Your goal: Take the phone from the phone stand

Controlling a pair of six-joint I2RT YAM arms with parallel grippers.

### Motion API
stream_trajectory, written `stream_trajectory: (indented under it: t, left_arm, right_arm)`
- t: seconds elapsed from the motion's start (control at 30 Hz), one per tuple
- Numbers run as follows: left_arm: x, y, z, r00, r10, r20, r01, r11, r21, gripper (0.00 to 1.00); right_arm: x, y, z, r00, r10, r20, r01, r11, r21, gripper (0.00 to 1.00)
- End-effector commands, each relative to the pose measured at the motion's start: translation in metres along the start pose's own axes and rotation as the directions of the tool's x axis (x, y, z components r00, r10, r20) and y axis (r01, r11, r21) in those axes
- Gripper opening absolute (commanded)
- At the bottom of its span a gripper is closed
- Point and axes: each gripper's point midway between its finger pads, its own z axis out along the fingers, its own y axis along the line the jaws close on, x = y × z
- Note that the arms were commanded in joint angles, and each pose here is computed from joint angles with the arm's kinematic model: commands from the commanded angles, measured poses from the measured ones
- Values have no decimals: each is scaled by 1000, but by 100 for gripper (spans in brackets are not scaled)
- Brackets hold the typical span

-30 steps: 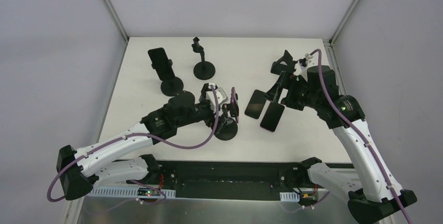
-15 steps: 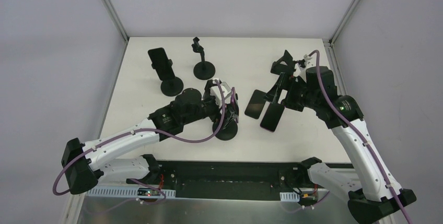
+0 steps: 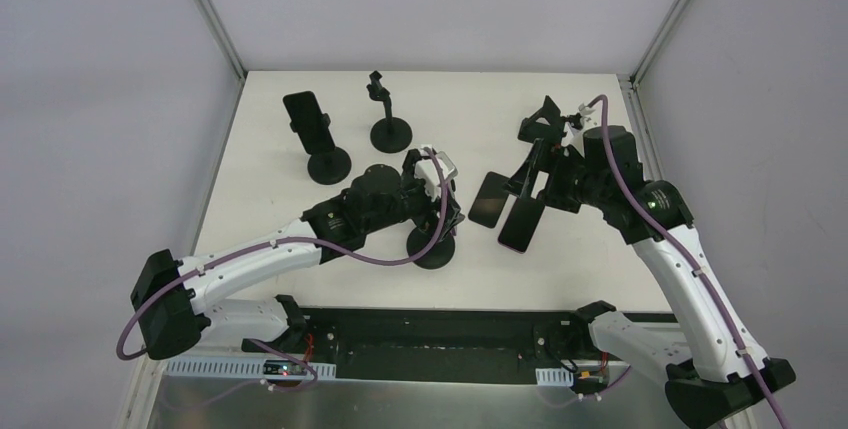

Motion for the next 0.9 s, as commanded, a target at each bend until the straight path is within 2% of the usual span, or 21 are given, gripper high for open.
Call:
stream_trajectory:
  t: [0.0, 0.1, 0.23, 0.3, 0.47, 0.63, 0.73, 0.87]
  left_arm:
    - [-19, -2, 3, 998, 16, 64, -16, 1000, 3, 99]
    - [-14, -3, 3, 998, 25, 56, -25, 1000, 8, 98]
    - [-9, -10, 5, 998, 35, 47, -38, 998, 52, 86]
    - [-5, -13, 7, 999, 29, 37, -31, 997, 65, 84]
    - [2, -13, 9, 1000, 12, 19, -13, 998, 60, 95]
    - [9, -12, 9, 1000, 15, 6, -15, 998, 55, 95]
    - [12, -13, 9, 1000, 17, 1, -17, 998, 60, 92]
    - [12, -14, 9, 1000, 21, 3, -21, 997, 68, 79]
  right_arm:
    - [-8, 7, -3, 1000, -22, 16, 22, 999, -26, 88]
    - [-9, 8, -3, 1000, -22, 19, 23, 999, -29, 88]
    - [-9, 10, -3, 1000, -20, 13, 20, 999, -35, 88]
    - [-9, 10, -3, 1000, -19, 13, 20, 999, -36, 88]
    - [-8, 10, -5, 1000, -19, 17, 20, 999, -38, 88]
    - [-6, 8, -5, 1000, -17, 16, 18, 999, -35, 88]
    - [-6, 7, -6, 1000, -15, 20, 16, 999, -34, 88]
    - [-5, 7, -7, 1000, -13, 23, 14, 999, -33, 88]
